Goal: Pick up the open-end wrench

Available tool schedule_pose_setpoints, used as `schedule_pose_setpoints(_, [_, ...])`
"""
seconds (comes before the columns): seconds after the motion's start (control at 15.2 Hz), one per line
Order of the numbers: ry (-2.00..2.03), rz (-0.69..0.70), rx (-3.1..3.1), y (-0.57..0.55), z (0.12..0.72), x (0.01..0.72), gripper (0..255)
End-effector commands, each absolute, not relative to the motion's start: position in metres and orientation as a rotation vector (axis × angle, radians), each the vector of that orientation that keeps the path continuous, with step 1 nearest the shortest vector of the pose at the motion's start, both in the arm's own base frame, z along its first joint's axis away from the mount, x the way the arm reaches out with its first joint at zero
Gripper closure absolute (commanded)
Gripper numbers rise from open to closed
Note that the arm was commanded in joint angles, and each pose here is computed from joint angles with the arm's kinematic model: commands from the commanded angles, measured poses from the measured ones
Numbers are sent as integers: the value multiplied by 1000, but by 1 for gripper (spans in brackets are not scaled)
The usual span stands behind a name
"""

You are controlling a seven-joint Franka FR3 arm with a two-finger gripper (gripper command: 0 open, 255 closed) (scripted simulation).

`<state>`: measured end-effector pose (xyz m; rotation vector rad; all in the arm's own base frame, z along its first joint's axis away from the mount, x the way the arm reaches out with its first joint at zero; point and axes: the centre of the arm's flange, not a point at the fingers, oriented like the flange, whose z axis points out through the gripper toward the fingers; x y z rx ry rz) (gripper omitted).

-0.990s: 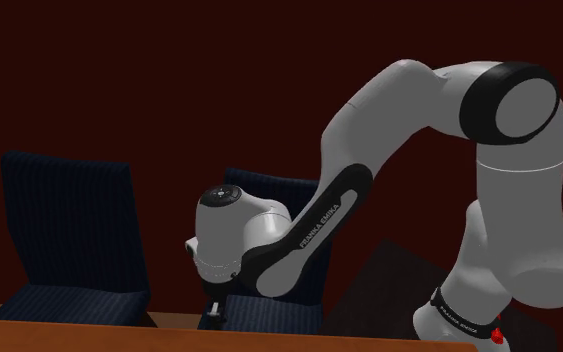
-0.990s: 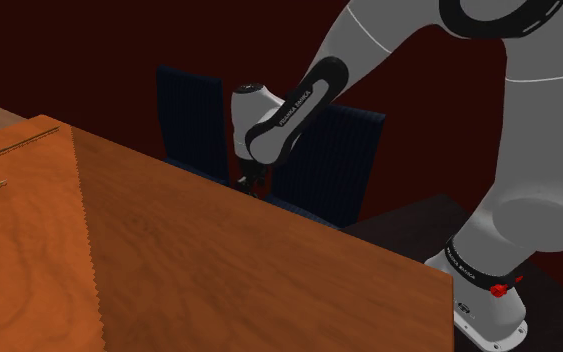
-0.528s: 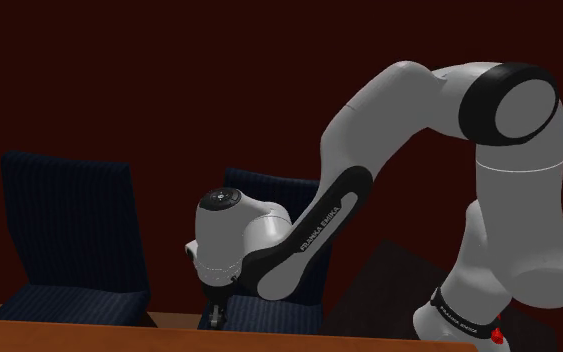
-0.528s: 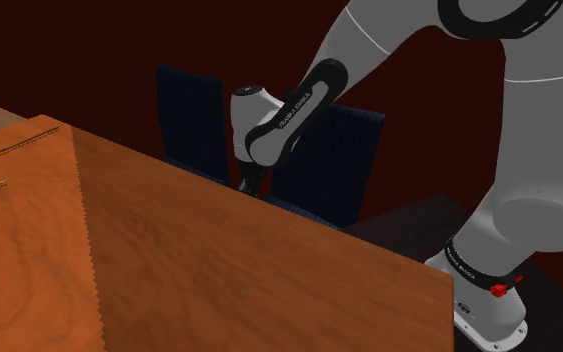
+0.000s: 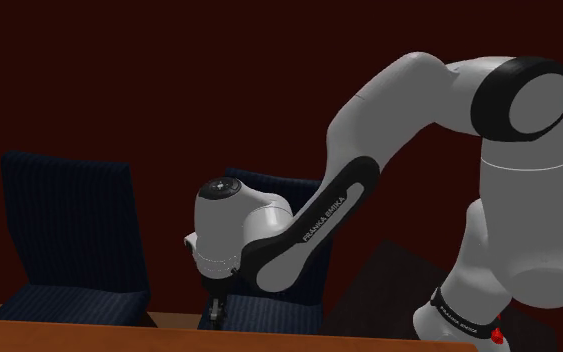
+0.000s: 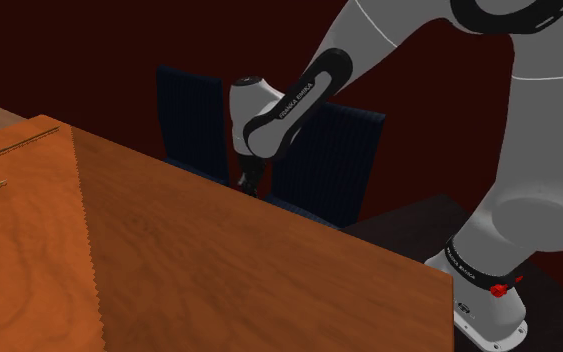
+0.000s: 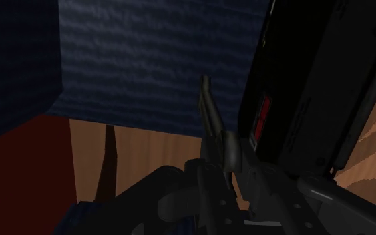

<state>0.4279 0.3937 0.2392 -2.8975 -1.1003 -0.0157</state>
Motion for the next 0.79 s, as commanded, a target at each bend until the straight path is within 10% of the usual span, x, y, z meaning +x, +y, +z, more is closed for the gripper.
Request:
schedule_pose_setpoints(0.0, [-1100, -15, -2898, 394, 249, 427, 255])
schedule_pose_setpoints(0.73, [-1100, -15, -2898, 394, 298, 427, 255])
